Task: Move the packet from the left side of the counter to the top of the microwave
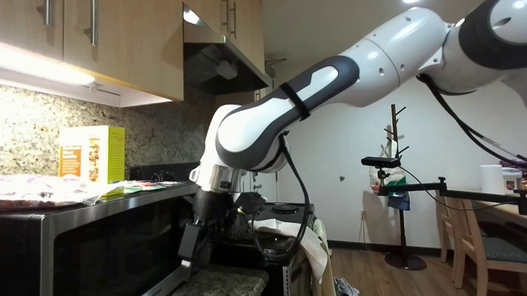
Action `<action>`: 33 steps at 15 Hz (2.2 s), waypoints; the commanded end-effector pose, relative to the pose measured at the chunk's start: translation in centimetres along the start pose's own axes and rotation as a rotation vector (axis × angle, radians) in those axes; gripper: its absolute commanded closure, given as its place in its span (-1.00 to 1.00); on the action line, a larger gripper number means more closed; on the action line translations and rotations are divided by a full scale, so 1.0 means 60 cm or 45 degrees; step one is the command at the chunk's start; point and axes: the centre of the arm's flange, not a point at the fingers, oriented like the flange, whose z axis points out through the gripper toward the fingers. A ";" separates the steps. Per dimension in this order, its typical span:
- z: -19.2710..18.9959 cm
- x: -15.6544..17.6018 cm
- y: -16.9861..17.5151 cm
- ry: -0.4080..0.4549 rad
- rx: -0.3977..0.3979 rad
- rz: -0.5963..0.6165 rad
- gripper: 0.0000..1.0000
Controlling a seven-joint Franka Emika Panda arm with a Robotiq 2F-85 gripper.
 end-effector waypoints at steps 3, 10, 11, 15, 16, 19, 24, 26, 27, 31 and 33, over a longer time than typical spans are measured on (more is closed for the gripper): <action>0.068 0.116 -0.059 0.077 0.124 -0.230 -1.00; 0.090 0.174 -0.121 0.113 0.359 -0.335 -1.00; 0.087 0.173 -0.124 0.111 0.414 -0.331 -1.00; 0.094 0.157 -0.133 0.122 0.426 -0.299 -1.00; 0.094 0.158 -0.131 0.123 0.425 -0.299 -1.00; 0.095 0.155 -0.132 0.116 0.442 -0.279 -1.00; 0.107 0.116 -0.135 0.153 0.518 -0.107 -1.00; 0.117 0.102 -0.136 0.157 0.500 -0.046 -1.00; 0.127 0.091 -0.135 0.154 0.494 -0.028 -1.00; 0.157 0.067 -0.126 0.238 0.443 -0.015 -1.00; 0.165 0.061 -0.121 0.285 0.436 -0.011 -1.00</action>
